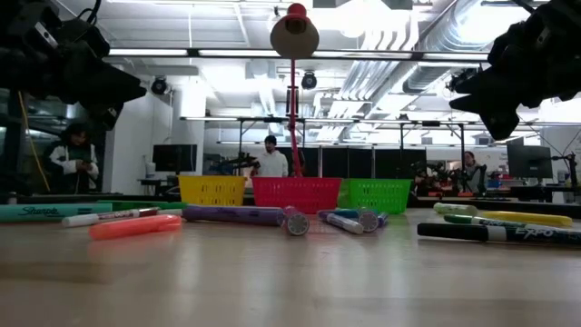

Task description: Pick & Place Markers

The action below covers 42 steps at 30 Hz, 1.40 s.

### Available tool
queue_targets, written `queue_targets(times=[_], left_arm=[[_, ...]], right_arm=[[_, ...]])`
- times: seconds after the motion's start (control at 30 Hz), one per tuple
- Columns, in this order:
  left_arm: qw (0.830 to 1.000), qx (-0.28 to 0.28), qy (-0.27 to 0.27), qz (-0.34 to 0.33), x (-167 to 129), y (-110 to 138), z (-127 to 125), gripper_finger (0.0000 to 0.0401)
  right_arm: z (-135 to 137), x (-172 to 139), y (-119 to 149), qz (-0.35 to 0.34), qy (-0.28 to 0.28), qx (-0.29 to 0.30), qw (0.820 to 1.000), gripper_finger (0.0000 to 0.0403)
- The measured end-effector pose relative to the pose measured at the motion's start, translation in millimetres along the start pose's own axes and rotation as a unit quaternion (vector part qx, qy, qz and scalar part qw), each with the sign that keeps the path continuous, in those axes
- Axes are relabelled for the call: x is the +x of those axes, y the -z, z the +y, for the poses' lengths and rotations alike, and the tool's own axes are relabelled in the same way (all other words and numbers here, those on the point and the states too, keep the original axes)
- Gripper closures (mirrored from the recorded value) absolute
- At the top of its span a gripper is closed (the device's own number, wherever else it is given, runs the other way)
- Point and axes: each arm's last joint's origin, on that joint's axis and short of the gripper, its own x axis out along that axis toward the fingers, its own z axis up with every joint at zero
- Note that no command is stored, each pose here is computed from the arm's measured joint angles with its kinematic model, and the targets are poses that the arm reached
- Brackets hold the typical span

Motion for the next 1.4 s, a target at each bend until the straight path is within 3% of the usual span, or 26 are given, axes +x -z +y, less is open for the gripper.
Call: queue_targets(times=[1.23, 1.4], left_arm=[[1.0, 0.0, 0.0, 0.0, 0.0, 0.0, 0.0, 0.032], [0.999, 0.0, -0.036, -0.01, 0.0, -0.2, 2.2, 0.032]], right_arm=[[0.1, 0.0, -0.1, 0.0, 0.0, 0.0, 1.0, 0.0279], [0.0, 0.0, 0.0, 0.0, 0.0, 0.0, 1.0, 0.0279]])
